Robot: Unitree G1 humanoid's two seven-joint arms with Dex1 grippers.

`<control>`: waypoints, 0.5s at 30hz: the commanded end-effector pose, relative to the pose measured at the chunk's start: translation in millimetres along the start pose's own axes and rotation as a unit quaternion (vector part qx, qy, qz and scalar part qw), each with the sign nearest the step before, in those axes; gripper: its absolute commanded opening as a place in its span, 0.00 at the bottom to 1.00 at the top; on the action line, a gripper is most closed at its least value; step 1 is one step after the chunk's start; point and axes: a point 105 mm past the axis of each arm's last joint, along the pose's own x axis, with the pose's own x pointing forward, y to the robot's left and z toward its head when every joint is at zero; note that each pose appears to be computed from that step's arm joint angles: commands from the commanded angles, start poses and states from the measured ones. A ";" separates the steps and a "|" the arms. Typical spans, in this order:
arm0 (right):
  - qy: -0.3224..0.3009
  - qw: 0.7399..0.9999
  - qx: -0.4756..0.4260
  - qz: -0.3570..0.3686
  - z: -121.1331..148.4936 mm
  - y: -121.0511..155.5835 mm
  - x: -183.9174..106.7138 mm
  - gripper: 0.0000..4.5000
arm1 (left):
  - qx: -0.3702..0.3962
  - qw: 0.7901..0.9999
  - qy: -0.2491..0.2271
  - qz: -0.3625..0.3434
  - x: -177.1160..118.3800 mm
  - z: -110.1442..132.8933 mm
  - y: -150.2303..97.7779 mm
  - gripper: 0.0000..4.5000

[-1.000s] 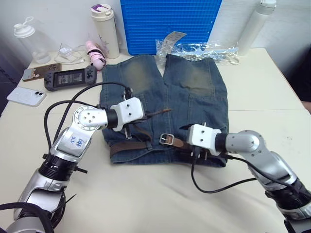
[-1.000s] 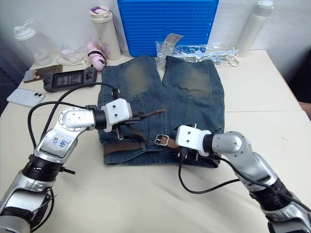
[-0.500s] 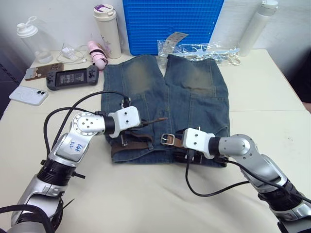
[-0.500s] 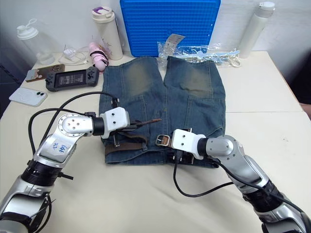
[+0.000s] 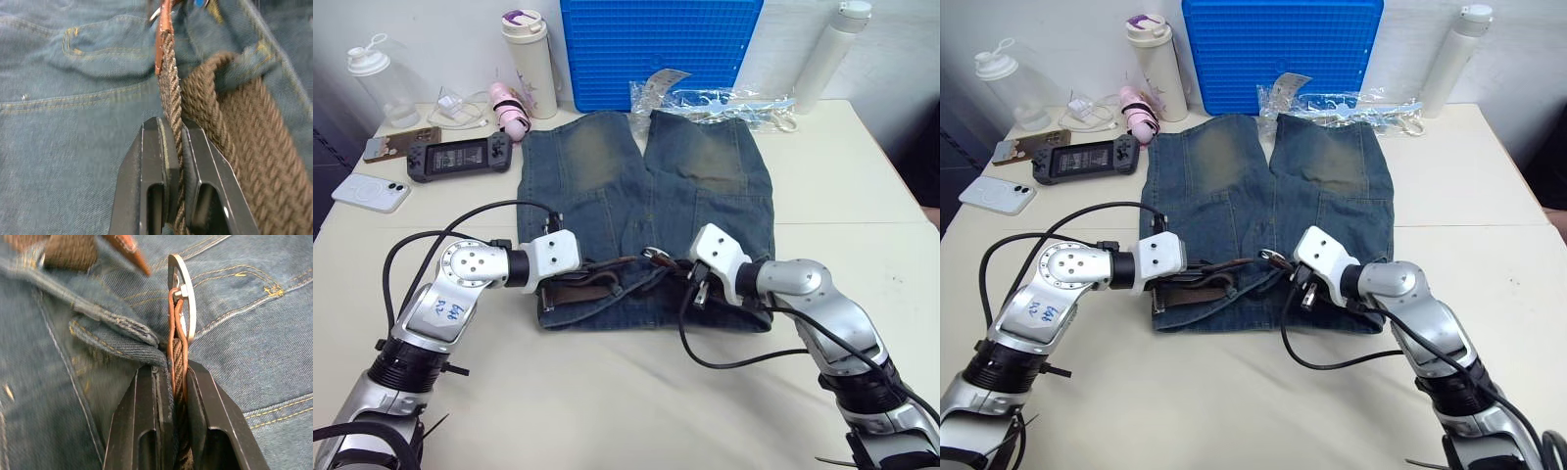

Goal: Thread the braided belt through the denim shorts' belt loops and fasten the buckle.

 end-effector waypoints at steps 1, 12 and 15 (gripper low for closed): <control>-0.038 0.999 -0.008 -0.002 22.8 1.3 -6.5 0.02 | 0.005 0.999 -0.027 0.018 0.8 18.0 5.8 0.00; -0.039 0.999 -0.014 0.013 24.3 9.2 -6.7 0.02 | -0.005 0.997 -0.036 0.073 3.3 26.9 22.5 0.00; -0.042 0.999 -0.021 0.020 26.0 12.4 -5.7 0.02 | -0.009 0.997 -0.037 0.069 7.0 28.2 21.0 0.00</control>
